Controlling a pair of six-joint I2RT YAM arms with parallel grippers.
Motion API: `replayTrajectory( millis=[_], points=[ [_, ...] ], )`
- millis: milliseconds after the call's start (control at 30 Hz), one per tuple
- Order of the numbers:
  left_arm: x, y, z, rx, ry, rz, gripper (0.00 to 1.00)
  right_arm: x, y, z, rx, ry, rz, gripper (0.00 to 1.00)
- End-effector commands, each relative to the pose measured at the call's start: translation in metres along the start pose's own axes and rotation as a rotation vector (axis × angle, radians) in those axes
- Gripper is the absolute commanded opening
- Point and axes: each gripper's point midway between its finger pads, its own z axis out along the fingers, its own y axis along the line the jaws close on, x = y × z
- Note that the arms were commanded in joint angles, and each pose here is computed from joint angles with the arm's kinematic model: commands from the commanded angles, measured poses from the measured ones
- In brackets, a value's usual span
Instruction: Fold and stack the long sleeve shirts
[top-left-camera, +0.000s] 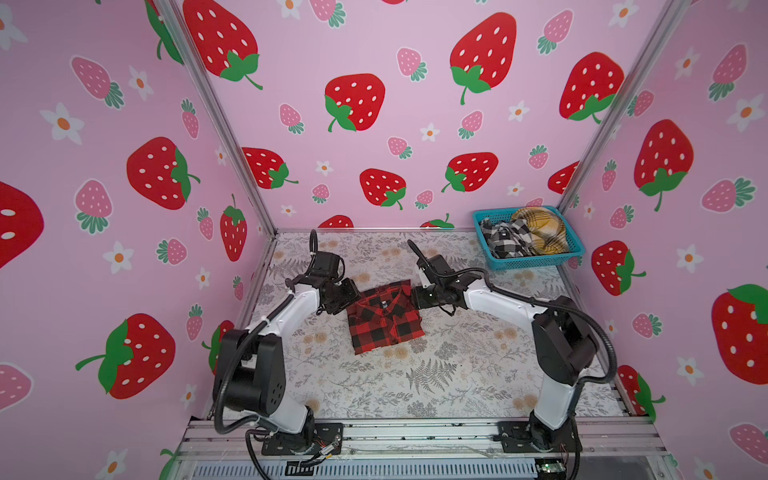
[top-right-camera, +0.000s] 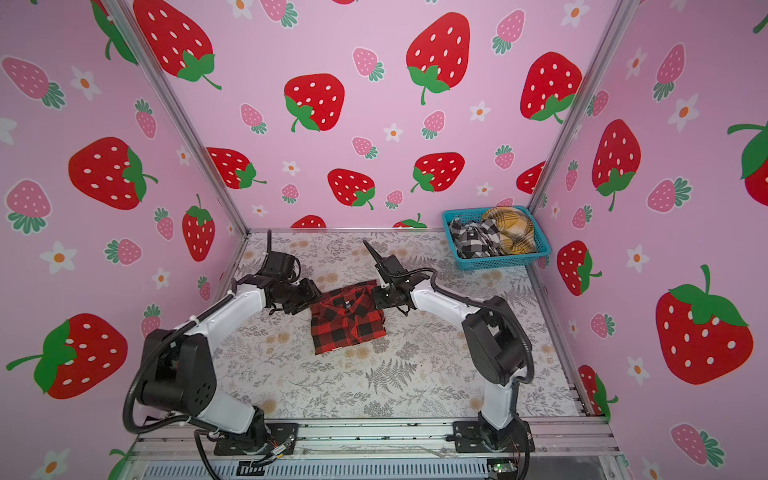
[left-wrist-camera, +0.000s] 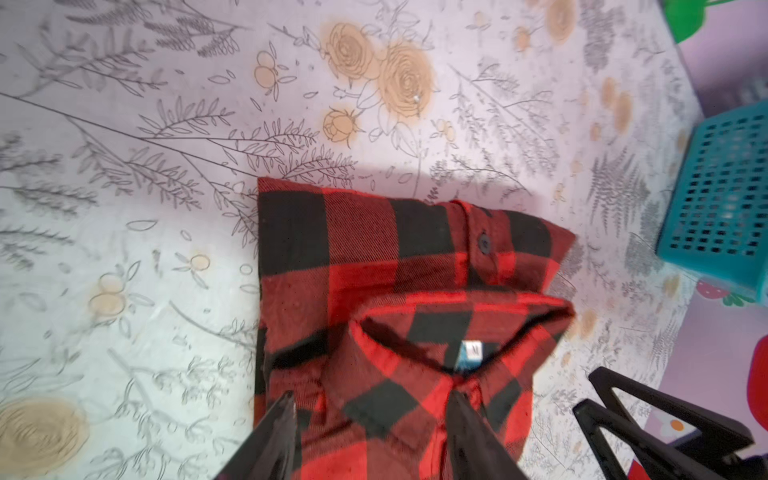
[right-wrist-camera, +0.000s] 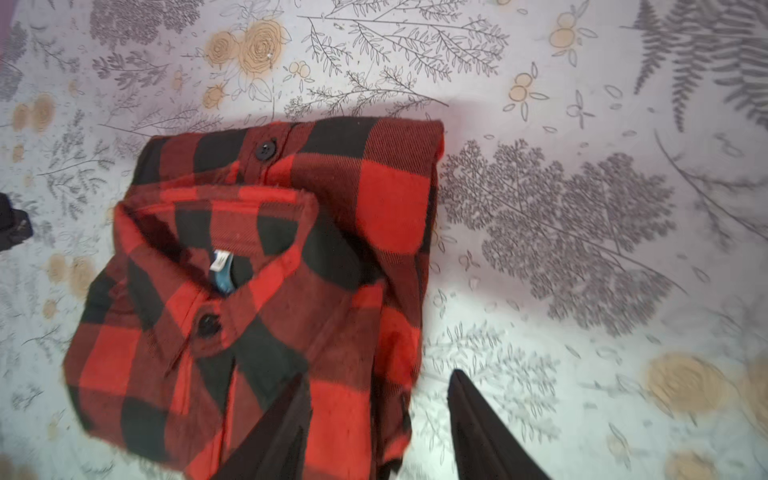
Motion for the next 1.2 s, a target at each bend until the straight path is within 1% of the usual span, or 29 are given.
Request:
replayTrajectory(
  millis=[0,100,133,233,333,400,467,567,700,733,833,867,900,1000,1067,1167],
  points=[
    [0.044,0.012,-0.005,-0.046,0.086,-0.015,0.52,0.007,0.006,-0.022,-0.035,-0.035,0.006,0.49],
    [0.073,0.001,0.002,0.015,0.136,-0.009,0.37,0.017,0.020,-0.026,-0.112,-0.034,0.019,0.41],
    [0.080,-0.005,0.006,0.043,0.150,-0.002,0.31,0.020,0.024,-0.026,-0.134,-0.033,0.026,0.38],
    [0.093,-0.019,0.023,0.091,0.195,0.012,0.19,0.030,0.035,-0.014,-0.197,-0.002,0.048,0.33],
    [0.096,-0.025,0.046,0.105,0.238,-0.001,0.14,0.044,0.040,0.005,-0.222,0.048,0.051,0.33],
    [0.095,-0.025,0.059,0.089,0.261,-0.005,0.12,0.050,0.041,0.017,-0.233,0.075,0.057,0.34],
    [0.089,-0.022,0.068,0.053,0.260,0.004,0.11,0.053,0.041,0.028,-0.236,0.092,0.055,0.34],
    [0.082,-0.018,0.078,0.013,0.257,0.006,0.11,0.059,0.035,0.044,-0.199,0.131,0.049,0.30],
    [0.073,-0.014,0.089,-0.032,0.265,0.021,0.11,0.064,0.032,0.050,-0.187,0.151,0.045,0.31],
    [0.072,-0.011,0.090,-0.045,0.268,0.024,0.10,0.062,0.031,0.048,-0.176,0.147,0.039,0.34],
    [0.067,-0.008,0.081,-0.055,0.260,0.010,0.12,0.046,0.019,0.029,-0.118,0.090,0.028,0.54],
    [0.065,-0.007,0.074,-0.058,0.247,0.008,0.16,0.040,0.015,0.023,-0.118,0.071,0.038,0.59],
    [0.063,-0.006,0.065,-0.065,0.228,0.012,0.22,0.037,0.011,0.018,-0.124,0.060,0.049,0.62],
    [0.055,0.007,0.043,-0.102,0.171,0.002,0.36,0.034,0.005,0.015,-0.137,0.050,0.058,0.67],
    [0.053,0.020,0.035,-0.104,0.158,-0.037,0.40,0.038,0.003,0.021,-0.144,0.070,0.059,0.68],
    [0.057,0.040,0.037,-0.098,0.175,-0.101,0.45,0.042,0.004,0.031,-0.164,0.091,0.068,0.68]
  ],
)
